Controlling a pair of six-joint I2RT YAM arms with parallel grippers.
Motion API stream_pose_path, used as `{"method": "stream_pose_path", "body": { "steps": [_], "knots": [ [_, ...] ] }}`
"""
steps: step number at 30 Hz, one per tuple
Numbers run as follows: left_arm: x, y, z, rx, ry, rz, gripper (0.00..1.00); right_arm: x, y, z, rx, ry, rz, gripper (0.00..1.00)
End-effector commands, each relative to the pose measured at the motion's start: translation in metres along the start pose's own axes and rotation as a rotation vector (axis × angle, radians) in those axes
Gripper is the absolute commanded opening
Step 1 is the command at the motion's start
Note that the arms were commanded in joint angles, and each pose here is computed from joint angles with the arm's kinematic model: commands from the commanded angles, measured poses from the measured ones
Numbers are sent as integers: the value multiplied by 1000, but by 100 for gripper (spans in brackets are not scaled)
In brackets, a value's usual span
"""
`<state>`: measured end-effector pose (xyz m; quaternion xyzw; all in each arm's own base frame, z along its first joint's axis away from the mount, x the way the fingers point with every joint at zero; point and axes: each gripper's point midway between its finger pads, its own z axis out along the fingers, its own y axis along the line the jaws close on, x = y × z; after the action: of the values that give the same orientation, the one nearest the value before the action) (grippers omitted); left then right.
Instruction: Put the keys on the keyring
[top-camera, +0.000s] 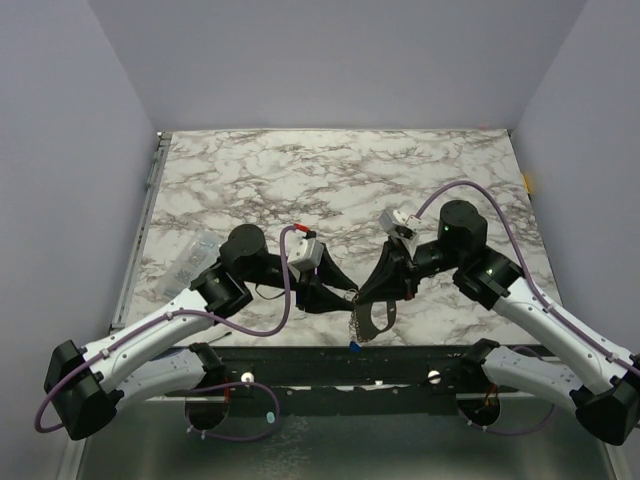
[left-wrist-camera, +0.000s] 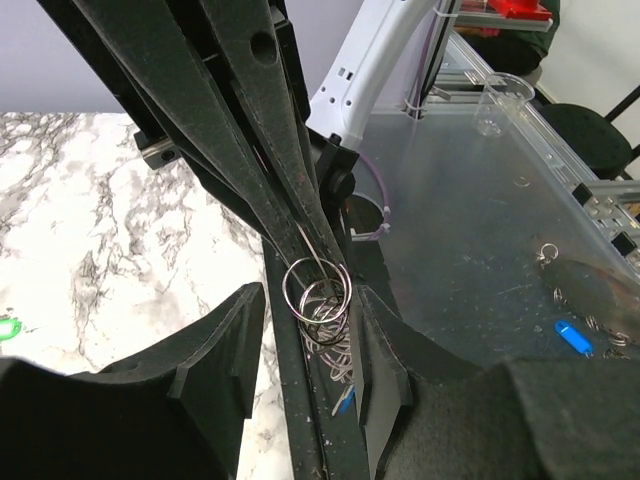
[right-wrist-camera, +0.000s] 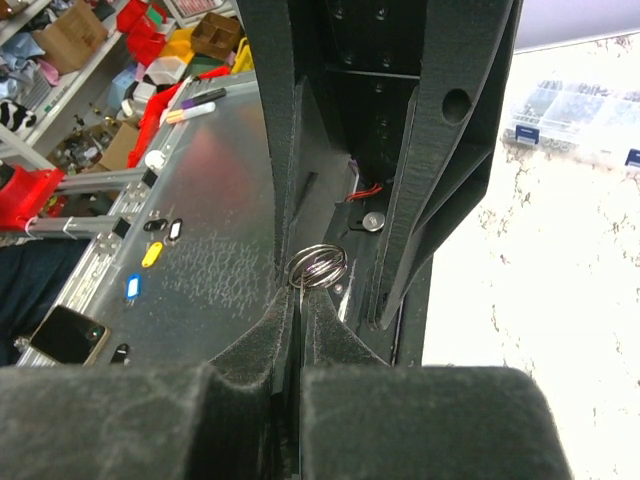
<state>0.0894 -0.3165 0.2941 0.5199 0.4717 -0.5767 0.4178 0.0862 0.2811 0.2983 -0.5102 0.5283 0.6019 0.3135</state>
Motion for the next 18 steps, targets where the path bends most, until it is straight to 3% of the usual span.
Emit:
{"method": "stream_pose_path", "body": {
  "steps": [1, 18],
  "knots": [
    [-16, -4, -1, 5, -39, 66, 44, -3, 2, 2, 3, 9, -9, 1],
    [-2, -3, -1, 7, -16, 50, 44, -9, 7, 3, -9, 8, -28, 1]
  ]
}}
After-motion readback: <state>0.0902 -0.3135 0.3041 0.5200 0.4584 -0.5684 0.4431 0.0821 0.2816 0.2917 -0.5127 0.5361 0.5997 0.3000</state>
